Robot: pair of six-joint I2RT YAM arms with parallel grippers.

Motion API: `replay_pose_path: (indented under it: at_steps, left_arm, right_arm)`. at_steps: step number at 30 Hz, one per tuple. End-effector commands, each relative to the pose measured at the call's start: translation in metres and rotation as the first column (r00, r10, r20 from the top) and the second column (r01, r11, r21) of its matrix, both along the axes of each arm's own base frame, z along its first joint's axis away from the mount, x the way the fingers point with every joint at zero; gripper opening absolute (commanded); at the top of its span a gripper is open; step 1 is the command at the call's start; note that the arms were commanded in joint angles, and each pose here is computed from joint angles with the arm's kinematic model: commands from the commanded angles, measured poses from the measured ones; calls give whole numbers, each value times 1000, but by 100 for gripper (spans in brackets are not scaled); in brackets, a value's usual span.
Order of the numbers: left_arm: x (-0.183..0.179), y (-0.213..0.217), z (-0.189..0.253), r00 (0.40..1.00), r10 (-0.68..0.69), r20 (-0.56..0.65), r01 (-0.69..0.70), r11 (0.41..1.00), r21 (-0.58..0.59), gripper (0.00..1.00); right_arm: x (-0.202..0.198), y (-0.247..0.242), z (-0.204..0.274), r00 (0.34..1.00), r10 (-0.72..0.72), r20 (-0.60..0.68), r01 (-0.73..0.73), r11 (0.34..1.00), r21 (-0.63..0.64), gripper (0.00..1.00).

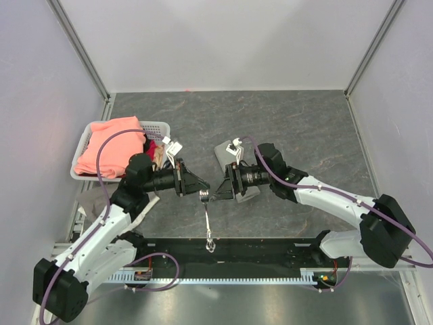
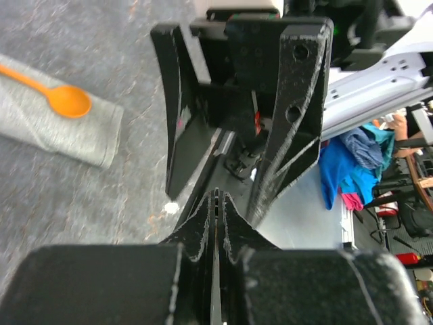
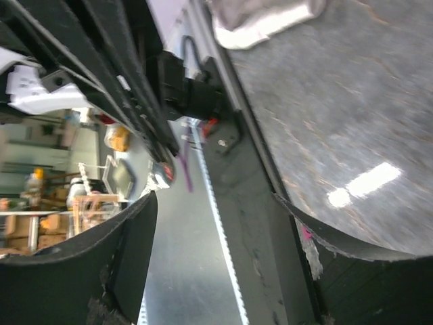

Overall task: Fold the napkin into a case and place the utensils inside
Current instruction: Pass from the left arm to the right, then pass from the right arm to the left

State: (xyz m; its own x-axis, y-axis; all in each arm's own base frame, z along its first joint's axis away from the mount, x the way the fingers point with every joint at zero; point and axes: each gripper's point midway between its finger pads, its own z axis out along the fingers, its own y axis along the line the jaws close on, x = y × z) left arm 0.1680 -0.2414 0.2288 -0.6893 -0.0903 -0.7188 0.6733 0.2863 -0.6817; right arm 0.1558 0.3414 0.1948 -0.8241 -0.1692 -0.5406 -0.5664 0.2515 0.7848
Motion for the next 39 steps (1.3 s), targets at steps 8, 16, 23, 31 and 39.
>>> replay_pose_path:
  at_steps: [8, 16, 23, 31, 39]
  left_arm:
    - [1, -17, 25, 998, -54, 44, 57, 995, -76, 2]
    - [29, -1, 24, 981, 194, -12, -194, 981, -29, 59]
    - [1, 3, 0, 983, 151, -102, -156, 987, -47, 88]
    - [-32, -38, -13, 983, -44, -178, 31, 997, -77, 80]
    - [-27, -48, -15, 975, -95, -199, 95, 995, -8, 8]
  right_arm:
    - [-25, 32, 33, 994, 90, -70, -72, 972, 225, 53]
    - [-11, 30, 13, 991, -13, -135, 35, 986, 164, 0]
    - [56, -19, 29, 926, -341, -163, 370, 906, 206, 0]
    - [80, -33, 66, 886, -448, -119, 463, 844, 270, 0]
    - [73, -45, 58, 896, -445, -6, 439, 881, 175, 11]
